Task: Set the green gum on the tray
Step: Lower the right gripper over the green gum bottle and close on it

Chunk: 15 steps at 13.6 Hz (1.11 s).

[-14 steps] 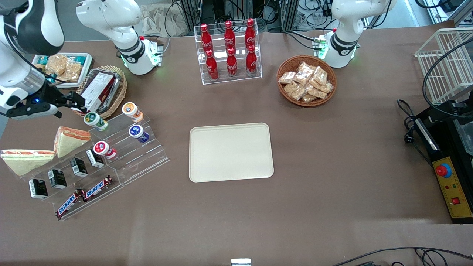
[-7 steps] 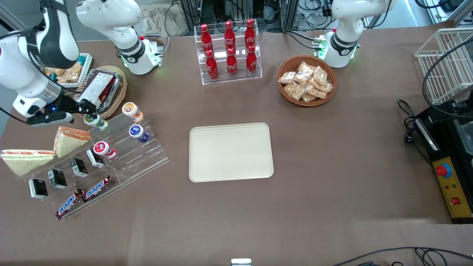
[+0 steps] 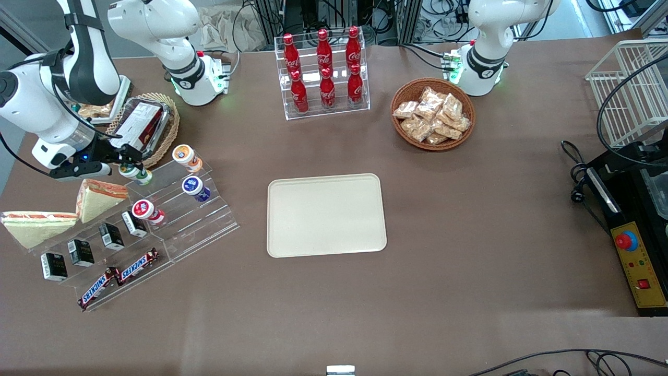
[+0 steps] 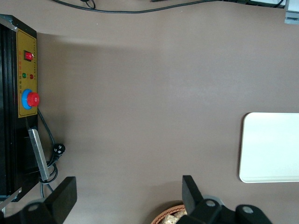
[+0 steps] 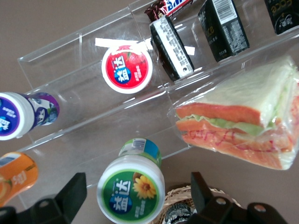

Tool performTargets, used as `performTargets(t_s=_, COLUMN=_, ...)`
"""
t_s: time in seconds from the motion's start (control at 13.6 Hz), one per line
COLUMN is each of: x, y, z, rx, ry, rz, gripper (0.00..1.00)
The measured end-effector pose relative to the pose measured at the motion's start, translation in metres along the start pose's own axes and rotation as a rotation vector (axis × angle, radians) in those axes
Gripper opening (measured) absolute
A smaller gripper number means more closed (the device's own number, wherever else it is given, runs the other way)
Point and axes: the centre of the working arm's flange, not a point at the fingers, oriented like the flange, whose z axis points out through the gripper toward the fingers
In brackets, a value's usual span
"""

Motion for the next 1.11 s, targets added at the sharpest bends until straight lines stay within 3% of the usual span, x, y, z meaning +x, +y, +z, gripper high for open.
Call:
performTargets(t_s=0.44, x=-0.006, y=-0.002, z=0.011, rx=0.002, ry=-0.006, rz=0.0, gripper=0.94)
performTargets(t_s=0.66, x=-0.006, y=-0.002, z=0.012, rx=0.002, ry=-0.006, rz=0.0, gripper=0.7)
performTargets(t_s=0.81, x=-0.006, y=-0.001, z=0.012, rx=0.001, ry=-0.003, rz=0.002, gripper=0.69)
performTargets(t_s=0.96, x=-0.007, y=0.003, z=0.011, rx=0.003, ry=0.001, rz=0.012, gripper=0.59)
performTargets(t_s=1.11, x=-0.006, y=0.006, z=0.008, rx=0.003, ry=0.007, rz=0.018, gripper=0.59)
